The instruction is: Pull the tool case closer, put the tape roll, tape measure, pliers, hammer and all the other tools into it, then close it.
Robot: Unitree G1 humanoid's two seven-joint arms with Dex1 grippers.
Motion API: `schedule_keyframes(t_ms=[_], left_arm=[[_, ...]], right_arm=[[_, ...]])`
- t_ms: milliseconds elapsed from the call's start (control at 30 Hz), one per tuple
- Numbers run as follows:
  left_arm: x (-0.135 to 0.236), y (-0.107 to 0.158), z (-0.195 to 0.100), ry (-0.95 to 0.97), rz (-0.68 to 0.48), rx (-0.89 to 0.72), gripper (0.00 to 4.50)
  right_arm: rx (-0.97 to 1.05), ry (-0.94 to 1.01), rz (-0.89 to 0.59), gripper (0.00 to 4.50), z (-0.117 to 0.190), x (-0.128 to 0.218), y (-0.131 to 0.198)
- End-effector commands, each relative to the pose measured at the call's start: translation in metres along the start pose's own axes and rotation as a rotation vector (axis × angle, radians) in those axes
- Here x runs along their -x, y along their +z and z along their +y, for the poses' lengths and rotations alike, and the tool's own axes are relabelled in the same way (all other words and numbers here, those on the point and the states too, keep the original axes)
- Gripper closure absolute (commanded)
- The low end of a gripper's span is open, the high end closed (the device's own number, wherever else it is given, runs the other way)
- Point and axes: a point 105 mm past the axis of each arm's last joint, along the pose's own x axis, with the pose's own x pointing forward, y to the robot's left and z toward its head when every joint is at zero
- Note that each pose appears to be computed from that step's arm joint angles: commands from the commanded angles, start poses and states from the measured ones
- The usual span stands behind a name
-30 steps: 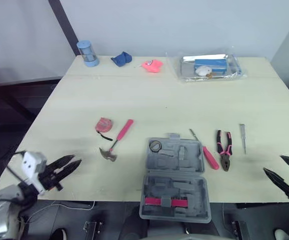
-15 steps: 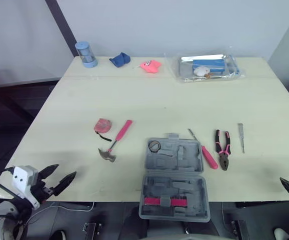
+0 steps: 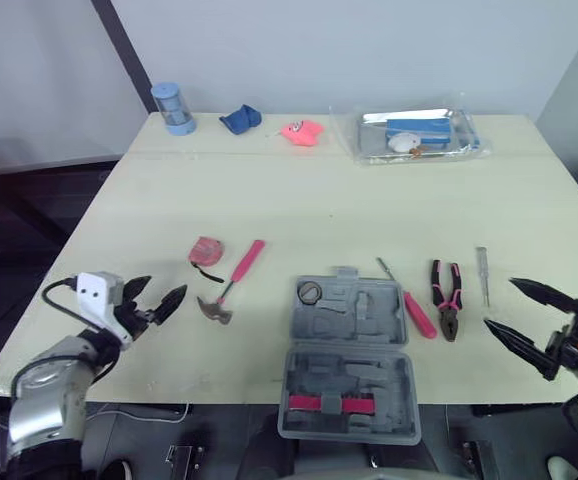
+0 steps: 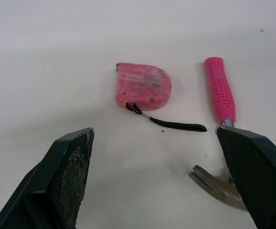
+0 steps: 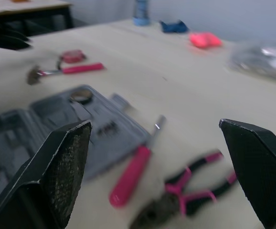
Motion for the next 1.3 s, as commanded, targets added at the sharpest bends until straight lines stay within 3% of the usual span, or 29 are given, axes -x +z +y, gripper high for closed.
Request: schedule_keyframes(t_ms=[33, 233, 467, 867, 1000, 1100, 1133, 1233, 1300], left_arm=[[-0.017, 0.011, -0.007, 0.069, -0.012, -0.004, 0.14], [-0.043, 0.013, -0.032, 0.12, 0.0, 0.079, 0.14], [-0.06, 0.001, -0.022, 0.253, 0.097, 0.076, 0.14], [-0.077, -0.012, -0.023, 0.223, 0.172, 0.152, 0.14], [-0.076, -0.018, -0.024, 0.208, 0.192, 0.176, 1.3], [-0.076, -0.02, -0.023, 0.209, 0.192, 0.177, 2.81], [-0.077, -0.02, -0.023, 0.207, 0.191, 0.178, 2.95], [-0.076, -0.021, -0.023, 0.198, 0.192, 0.178, 4.28], [-0.075, -0.021, -0.023, 0.196, 0.193, 0.18, 4.47]], right_arm=[[0.049, 0.102, -0.032, 0.0, 0.008, -0.016, 0.019], [0.101, 0.187, -0.072, 0.0, 0.012, -0.038, 0.038], [0.117, 0.225, -0.078, 0.0, 0.017, -0.048, 0.04], [0.124, 0.249, -0.087, 0.0, 0.021, -0.051, 0.043], [0.127, 0.246, -0.086, 0.0, 0.02, -0.05, 0.043], [0.127, 0.245, -0.086, 0.0, 0.02, -0.05, 0.043], [0.127, 0.245, -0.087, 0.0, 0.02, -0.05, 0.042], [0.127, 0.244, -0.086, 0.0, 0.02, -0.051, 0.041], [0.127, 0.243, -0.087, 0.0, 0.019, -0.051, 0.041]])
